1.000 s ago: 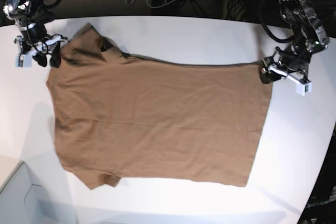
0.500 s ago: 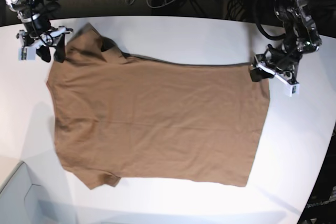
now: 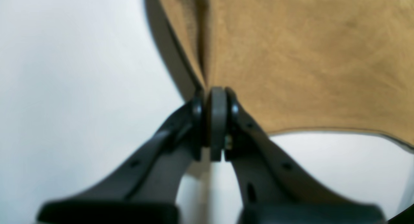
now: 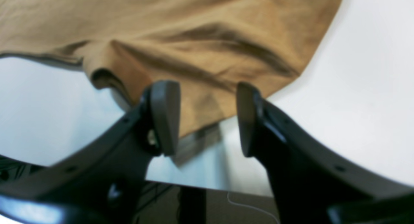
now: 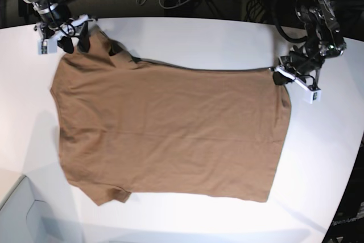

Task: Layout the t-shirt on the table in an organized manner, then fold the t-shirt properly
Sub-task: 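Release and regrasp the shirt's shoulder edge with the right gripper, then lift the shirt's collar-side edge with both grippers and fold it over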

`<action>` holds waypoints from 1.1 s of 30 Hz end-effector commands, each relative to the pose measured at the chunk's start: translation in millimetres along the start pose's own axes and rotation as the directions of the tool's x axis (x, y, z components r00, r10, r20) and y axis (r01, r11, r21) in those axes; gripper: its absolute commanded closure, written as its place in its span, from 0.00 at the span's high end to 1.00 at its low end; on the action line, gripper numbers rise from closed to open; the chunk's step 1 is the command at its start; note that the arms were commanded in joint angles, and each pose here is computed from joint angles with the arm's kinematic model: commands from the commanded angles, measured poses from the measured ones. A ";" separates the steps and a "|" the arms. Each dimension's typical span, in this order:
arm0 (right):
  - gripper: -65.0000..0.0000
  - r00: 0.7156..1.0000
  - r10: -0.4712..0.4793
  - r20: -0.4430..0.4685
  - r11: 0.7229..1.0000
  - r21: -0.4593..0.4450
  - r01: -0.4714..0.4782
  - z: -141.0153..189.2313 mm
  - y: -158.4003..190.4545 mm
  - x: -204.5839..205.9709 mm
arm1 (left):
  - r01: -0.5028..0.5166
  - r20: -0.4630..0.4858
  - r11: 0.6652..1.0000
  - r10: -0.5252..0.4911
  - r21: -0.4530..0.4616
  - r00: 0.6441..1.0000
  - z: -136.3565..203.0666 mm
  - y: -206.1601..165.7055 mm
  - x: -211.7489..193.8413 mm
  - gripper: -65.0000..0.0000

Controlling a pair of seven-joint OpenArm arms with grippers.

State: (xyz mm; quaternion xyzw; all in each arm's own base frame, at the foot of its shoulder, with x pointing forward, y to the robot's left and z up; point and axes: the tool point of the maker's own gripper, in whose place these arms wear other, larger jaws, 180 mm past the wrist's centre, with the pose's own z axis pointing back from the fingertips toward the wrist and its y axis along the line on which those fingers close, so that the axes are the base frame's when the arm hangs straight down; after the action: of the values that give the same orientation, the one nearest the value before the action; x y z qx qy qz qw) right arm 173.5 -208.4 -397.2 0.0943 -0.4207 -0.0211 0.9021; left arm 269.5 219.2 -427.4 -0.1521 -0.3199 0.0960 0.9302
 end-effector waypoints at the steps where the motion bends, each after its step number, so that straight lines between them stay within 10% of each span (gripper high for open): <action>1: 0.49 0.999 0.005 0.039 1.000 0.000 -0.005 2.0 -1.1 10.8 | 0.015 0.002 1.000 -0.015 0.002 1.000 3.3 0.7 3.5 0.01; 19: 0.53 0.995 -0.071 -0.072 0.994 0.075 0.077 -24.3 18.0 -33.3 | 0.020 0.006 1.000 -0.020 0.001 1.000 4.5 -0.4 5.4 0.01; 29: 0.03 0.995 -0.065 -0.076 0.991 0.111 0.073 -30.8 31.0 -32.9 | 0.024 0.001 1.000 -0.024 0.012 1.000 8.1 3.9 2.2 0.01; 33: 0.00 0.996 -0.068 -0.062 0.993 0.089 0.073 -28.8 22.5 -29.4 | 0.039 0.012 0.999 -0.039 0.018 0.999 13.1 3.8 4.8 0.01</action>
State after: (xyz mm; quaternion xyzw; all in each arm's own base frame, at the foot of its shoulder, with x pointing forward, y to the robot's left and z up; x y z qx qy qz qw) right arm 178.0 -173.5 -433.1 0.1602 -0.3958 -0.0373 0.9035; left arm 258.6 221.9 -425.6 -0.1437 -0.3130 0.0894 0.9345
